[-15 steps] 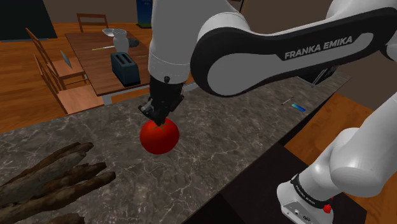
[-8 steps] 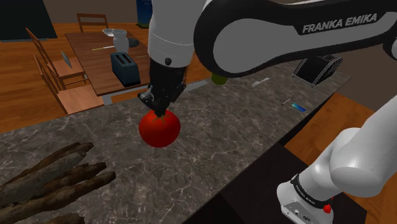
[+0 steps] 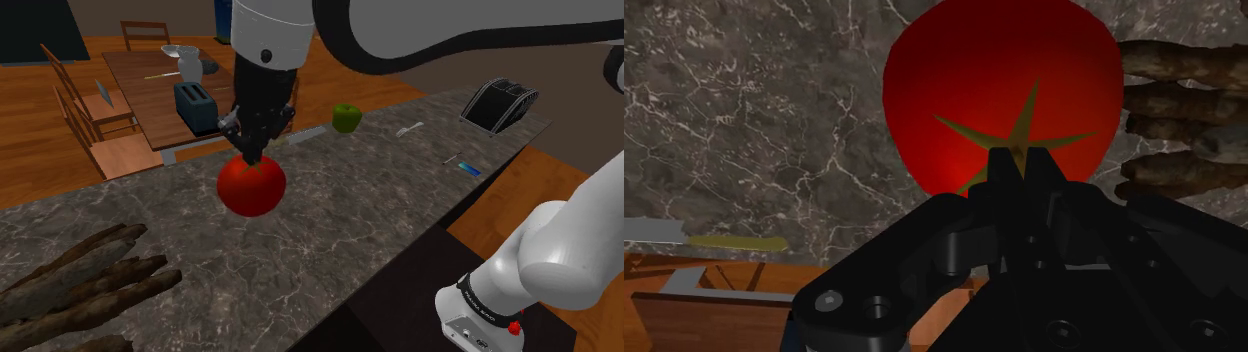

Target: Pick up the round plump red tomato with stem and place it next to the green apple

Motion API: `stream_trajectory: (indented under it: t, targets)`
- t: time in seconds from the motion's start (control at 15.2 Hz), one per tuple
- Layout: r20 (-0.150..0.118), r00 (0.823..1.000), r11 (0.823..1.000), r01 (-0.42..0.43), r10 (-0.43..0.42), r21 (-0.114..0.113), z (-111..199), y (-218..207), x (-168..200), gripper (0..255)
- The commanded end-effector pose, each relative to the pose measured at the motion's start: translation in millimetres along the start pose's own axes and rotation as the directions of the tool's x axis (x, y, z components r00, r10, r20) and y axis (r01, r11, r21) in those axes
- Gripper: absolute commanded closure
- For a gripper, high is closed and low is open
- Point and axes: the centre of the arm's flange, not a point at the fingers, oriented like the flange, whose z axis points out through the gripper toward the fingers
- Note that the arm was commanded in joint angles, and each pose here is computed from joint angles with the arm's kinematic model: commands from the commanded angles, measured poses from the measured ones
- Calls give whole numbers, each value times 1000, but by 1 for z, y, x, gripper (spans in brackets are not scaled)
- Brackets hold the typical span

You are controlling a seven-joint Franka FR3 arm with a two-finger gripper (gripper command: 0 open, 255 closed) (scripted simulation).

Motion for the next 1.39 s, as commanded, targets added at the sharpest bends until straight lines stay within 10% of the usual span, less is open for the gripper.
stream_trajectory:
  t: [0.0,1.32]
  targets:
    - [0,1000,1000,0,0,0,-11,-1,1,255]
    - [0,1000,1000,0,0,0,-12,245,54,255]
